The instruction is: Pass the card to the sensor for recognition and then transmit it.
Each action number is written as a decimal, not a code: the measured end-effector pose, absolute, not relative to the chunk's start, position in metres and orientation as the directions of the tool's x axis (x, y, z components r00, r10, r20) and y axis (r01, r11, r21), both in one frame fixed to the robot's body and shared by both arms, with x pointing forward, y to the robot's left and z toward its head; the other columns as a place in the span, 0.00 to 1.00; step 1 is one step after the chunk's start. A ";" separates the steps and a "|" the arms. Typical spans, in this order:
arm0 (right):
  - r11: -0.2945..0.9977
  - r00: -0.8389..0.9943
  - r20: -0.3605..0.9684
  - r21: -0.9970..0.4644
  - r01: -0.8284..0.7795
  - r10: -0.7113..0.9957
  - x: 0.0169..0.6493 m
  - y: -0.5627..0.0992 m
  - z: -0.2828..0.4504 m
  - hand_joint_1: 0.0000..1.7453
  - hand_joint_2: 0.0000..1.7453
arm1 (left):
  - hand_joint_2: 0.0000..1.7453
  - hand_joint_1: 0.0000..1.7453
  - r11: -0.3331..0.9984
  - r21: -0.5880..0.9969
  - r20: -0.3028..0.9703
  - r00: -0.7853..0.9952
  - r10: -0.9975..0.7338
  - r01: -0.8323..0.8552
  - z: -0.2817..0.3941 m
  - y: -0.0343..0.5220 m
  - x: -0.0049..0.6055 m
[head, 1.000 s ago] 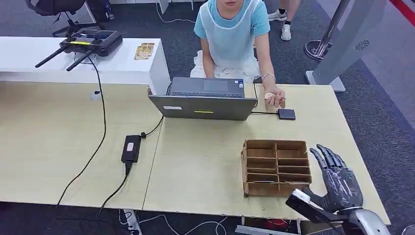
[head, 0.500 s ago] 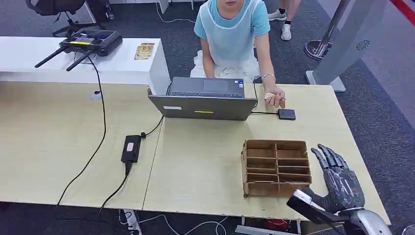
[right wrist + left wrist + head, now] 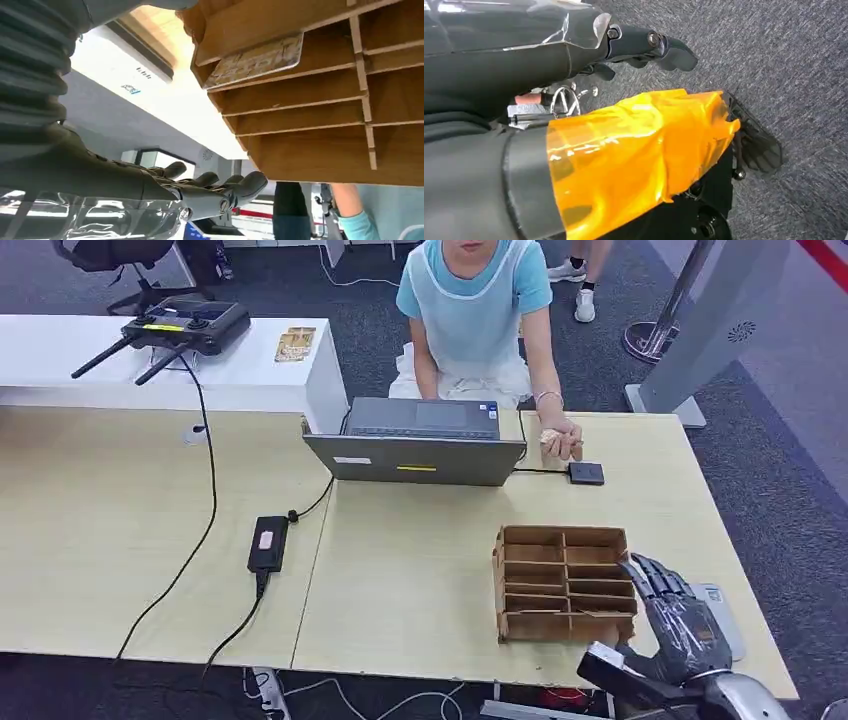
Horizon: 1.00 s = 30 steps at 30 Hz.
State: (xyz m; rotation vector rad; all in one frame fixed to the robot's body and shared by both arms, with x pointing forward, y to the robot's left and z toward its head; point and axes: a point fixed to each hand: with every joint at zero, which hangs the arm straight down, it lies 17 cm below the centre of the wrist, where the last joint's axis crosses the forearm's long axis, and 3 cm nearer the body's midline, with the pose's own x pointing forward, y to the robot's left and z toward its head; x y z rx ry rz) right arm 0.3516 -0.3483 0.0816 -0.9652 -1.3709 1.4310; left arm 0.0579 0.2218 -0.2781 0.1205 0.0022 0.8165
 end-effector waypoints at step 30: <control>0.000 -0.336 0.026 -0.997 -0.078 0.941 0.354 -0.329 0.073 0.42 1.00 | 0.00 0.00 0.813 0.090 0.059 0.818 0.572 -0.575 -0.278 0.223 0.065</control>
